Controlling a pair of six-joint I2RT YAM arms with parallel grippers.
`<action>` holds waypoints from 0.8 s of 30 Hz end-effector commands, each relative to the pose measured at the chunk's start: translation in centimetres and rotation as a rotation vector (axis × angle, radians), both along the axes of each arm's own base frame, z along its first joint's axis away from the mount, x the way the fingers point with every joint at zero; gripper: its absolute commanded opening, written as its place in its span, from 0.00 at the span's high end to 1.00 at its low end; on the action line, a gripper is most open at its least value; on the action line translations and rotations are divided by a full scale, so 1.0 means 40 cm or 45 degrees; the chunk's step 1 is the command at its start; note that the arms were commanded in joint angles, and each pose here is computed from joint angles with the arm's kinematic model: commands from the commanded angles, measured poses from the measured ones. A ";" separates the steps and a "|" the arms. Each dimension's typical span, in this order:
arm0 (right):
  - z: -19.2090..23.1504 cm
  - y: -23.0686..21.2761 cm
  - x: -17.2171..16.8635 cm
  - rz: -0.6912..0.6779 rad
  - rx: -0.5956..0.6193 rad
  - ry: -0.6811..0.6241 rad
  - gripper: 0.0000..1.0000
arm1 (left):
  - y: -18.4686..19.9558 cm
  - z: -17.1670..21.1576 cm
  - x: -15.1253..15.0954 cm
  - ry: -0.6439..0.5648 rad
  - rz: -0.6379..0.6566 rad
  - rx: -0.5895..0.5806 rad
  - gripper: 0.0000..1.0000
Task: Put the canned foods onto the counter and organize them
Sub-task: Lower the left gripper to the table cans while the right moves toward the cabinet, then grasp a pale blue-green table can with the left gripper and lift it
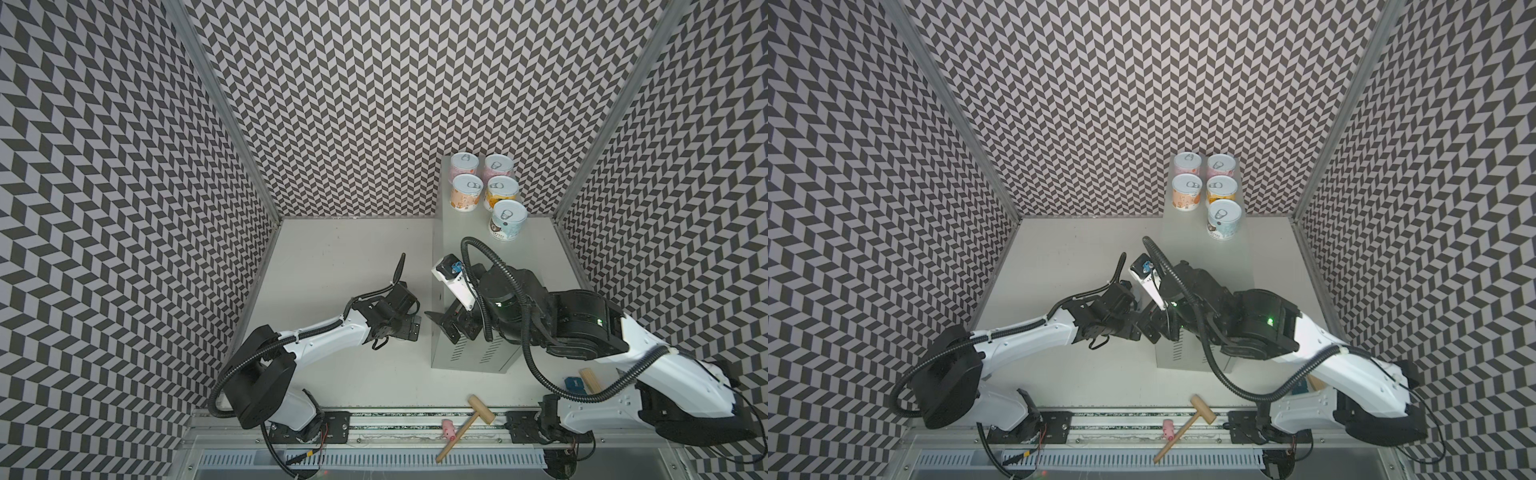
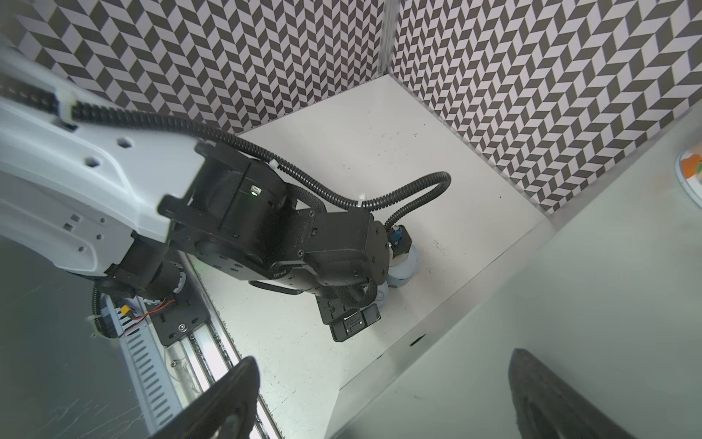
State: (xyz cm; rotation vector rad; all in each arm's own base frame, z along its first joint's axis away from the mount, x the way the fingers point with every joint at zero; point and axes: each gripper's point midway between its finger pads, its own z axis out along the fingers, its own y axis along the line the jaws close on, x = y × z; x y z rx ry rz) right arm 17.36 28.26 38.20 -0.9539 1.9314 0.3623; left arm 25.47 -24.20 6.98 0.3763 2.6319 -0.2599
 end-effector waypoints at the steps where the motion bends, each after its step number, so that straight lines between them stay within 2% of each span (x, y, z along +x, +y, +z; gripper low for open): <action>1: 0.047 -0.017 0.010 -0.047 0.077 -0.060 0.01 | -0.014 0.006 0.027 -0.058 0.035 0.011 0.02; 4: 0.056 -0.020 0.013 -0.054 0.091 -0.077 0.01 | -0.004 -0.006 0.041 -0.076 0.064 0.059 0.05; 8: 0.064 -0.024 0.017 -0.069 0.105 -0.090 0.01 | -0.017 0.005 0.055 -0.120 0.044 0.038 0.12; 15: 0.092 -0.044 0.024 -0.117 0.188 -0.129 0.01 | -0.030 0.060 0.072 -0.227 0.010 0.020 0.23; 22: 0.112 -0.070 0.033 -0.169 0.226 -0.168 0.01 | -0.003 0.118 0.070 -0.262 0.041 0.041 0.43; 24: 0.122 -0.081 0.036 -0.191 0.241 -0.185 0.01 | 0.004 0.151 0.066 -0.274 0.042 0.047 0.44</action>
